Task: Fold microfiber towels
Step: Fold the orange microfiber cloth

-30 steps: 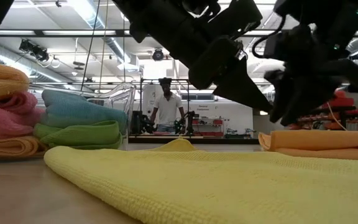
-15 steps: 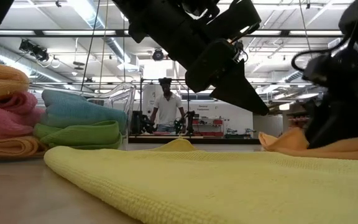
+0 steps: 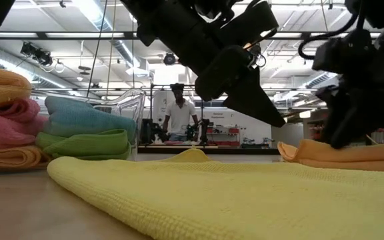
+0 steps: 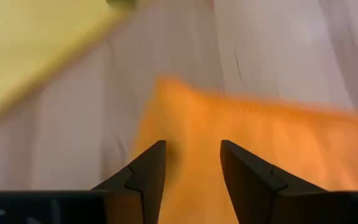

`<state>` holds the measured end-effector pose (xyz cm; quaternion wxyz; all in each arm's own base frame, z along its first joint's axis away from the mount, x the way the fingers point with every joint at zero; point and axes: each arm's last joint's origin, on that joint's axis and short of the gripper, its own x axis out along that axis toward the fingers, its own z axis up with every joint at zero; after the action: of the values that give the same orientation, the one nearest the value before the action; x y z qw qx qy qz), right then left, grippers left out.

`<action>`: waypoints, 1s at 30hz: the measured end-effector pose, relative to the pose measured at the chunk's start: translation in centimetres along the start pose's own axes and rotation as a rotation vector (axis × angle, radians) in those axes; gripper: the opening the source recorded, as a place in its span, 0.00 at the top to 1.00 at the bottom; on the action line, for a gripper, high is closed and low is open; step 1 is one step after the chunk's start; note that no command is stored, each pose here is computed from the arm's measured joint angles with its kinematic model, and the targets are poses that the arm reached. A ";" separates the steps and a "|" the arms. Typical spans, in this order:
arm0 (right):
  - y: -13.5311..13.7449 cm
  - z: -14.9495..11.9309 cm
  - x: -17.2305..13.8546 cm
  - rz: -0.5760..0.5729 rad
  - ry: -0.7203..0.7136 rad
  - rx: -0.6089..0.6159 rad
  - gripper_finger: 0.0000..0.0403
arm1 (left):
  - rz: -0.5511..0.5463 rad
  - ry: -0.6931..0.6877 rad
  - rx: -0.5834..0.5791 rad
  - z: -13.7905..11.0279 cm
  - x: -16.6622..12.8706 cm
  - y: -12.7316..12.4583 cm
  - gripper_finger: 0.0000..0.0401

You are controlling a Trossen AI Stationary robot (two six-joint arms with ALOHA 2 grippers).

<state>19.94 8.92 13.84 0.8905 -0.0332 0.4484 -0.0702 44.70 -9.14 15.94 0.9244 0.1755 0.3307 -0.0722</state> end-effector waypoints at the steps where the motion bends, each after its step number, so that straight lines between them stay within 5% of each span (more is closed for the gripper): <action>1: -0.1 -0.1 -0.1 -0.006 0.041 0.008 0.60 | -0.001 0.004 0.001 0.0 0.0 0.0 0.93; 20: 2.2 -4.0 -0.9 0.039 0.009 0.133 0.60 | -0.005 0.020 -0.015 -0.2 0.0 0.0 0.93; 30: 3.9 -1.1 -2.2 0.065 -0.051 -0.056 0.60 | -0.003 0.011 -0.044 -0.1 0.0 0.0 0.94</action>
<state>18.15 13.12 14.41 0.9022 -0.0451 0.4281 -0.0278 44.64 -9.12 15.86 0.9261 0.1553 0.3375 -0.0653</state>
